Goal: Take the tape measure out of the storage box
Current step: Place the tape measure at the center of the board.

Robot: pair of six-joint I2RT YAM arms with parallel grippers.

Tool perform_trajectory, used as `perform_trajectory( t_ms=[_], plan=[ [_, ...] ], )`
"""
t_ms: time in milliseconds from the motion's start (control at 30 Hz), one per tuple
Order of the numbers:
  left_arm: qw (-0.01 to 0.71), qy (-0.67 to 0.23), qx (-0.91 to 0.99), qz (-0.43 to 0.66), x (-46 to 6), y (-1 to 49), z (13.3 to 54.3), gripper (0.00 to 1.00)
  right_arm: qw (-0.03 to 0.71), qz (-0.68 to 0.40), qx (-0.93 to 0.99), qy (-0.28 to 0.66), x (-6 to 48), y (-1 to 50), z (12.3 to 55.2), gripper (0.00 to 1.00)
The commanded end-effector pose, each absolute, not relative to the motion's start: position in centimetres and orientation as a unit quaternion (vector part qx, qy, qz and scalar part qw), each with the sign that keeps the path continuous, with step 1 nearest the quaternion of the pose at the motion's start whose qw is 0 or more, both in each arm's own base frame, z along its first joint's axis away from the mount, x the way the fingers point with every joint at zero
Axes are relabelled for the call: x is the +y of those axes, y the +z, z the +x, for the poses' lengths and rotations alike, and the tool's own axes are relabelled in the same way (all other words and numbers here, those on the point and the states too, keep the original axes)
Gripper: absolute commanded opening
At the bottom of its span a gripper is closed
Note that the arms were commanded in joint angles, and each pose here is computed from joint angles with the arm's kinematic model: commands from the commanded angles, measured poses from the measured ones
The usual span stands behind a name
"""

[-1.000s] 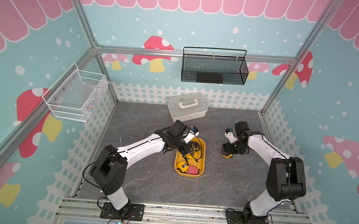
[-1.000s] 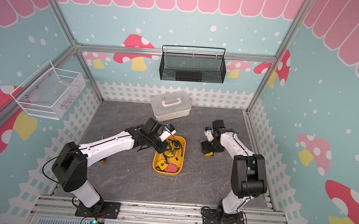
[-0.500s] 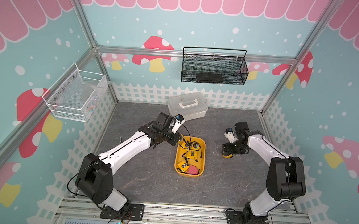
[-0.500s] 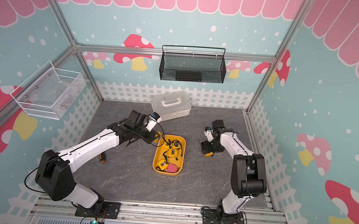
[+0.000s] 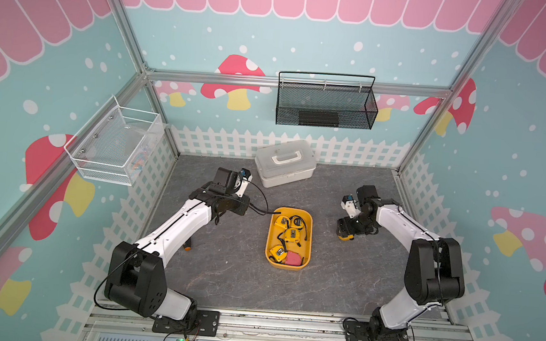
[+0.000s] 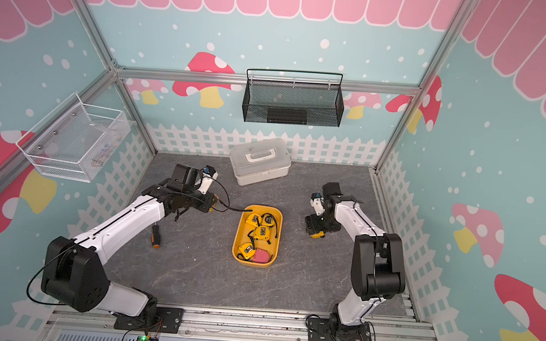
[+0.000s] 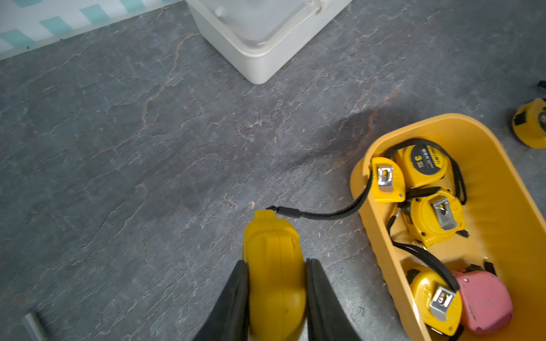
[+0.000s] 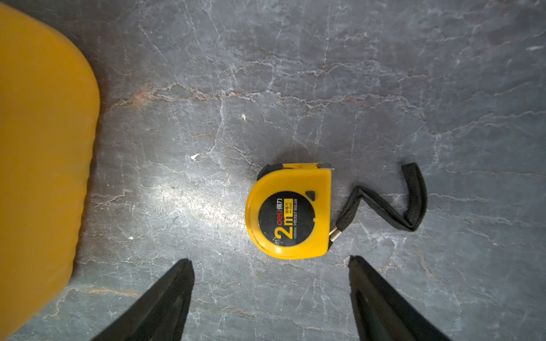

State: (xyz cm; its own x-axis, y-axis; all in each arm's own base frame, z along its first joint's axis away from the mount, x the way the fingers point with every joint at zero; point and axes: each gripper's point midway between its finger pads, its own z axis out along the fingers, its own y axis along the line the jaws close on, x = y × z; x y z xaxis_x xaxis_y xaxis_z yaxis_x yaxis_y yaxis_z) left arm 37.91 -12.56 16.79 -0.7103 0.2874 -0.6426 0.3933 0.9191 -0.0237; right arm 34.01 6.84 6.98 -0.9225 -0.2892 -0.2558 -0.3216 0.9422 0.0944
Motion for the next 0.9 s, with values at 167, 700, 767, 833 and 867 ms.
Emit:
perform_trajectory(
  t_ms=[167, 700, 767, 833, 867],
  plan=[
    [0.306, -0.002, 0.939, 0.155, -9.0, 14.3, 39.0, 0.15, 0.108, -0.155, 0.979, 0.075, 6.8, 6.2, 33.6, 0.83],
    [0.225, 0.095, 0.962, 0.123, -5.8, 8.1, 39.8, 0.14, 0.108, -0.157, 0.979, 0.075, 6.8, 6.1, 33.6, 0.83],
    [0.223, 0.098, 0.963, 0.117, -5.7, 7.9, 39.8, 0.14, 0.107, -0.157, 0.979, 0.075, 6.9, 6.0, 33.6, 0.83],
    [0.221, 0.109, 0.963, 0.112, -5.3, 7.6, 40.0, 0.14, 0.106, -0.158, 0.979, 0.075, 6.9, 6.0, 33.6, 0.83],
    [0.220, 0.113, 0.962, 0.111, -5.2, 7.6, 40.1, 0.14, 0.106, -0.157, 0.979, 0.076, 6.9, 5.9, 33.6, 0.83]
  ],
)
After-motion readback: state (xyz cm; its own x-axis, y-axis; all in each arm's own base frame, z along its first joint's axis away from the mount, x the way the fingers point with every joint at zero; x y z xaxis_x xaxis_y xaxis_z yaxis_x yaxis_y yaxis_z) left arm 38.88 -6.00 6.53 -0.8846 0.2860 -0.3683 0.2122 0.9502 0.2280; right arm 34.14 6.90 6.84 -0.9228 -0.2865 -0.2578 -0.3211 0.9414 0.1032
